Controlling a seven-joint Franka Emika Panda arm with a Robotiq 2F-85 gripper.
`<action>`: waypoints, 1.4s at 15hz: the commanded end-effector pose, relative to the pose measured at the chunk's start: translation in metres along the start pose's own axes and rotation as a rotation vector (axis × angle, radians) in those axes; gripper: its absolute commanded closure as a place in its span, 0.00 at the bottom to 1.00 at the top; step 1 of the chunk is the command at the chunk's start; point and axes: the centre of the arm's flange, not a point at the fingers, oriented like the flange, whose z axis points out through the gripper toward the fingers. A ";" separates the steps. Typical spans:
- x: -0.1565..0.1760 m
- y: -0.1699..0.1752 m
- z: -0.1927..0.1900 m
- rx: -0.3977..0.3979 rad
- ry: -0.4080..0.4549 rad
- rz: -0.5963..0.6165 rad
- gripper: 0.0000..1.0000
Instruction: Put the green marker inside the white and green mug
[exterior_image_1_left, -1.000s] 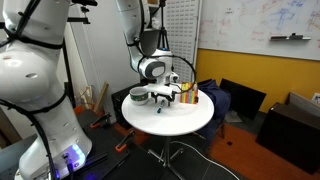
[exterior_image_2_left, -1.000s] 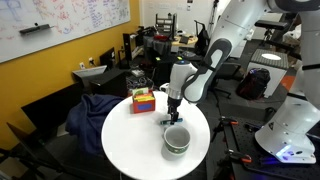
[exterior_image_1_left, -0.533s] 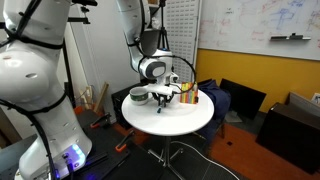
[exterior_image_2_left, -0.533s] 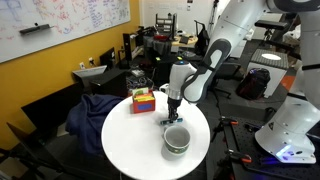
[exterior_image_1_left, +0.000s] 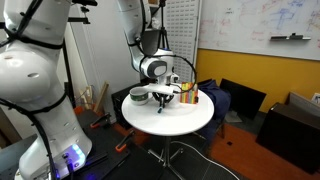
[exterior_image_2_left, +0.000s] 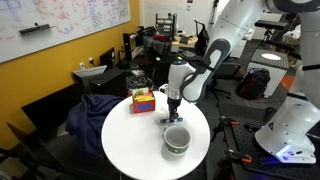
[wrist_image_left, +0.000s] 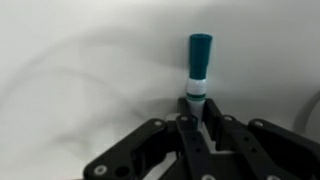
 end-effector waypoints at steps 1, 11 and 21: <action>-0.001 -0.004 -0.014 -0.051 -0.012 0.031 0.95; -0.019 -0.011 -0.075 -0.259 0.070 0.125 0.95; -0.009 -0.036 -0.119 -0.496 0.179 0.136 0.95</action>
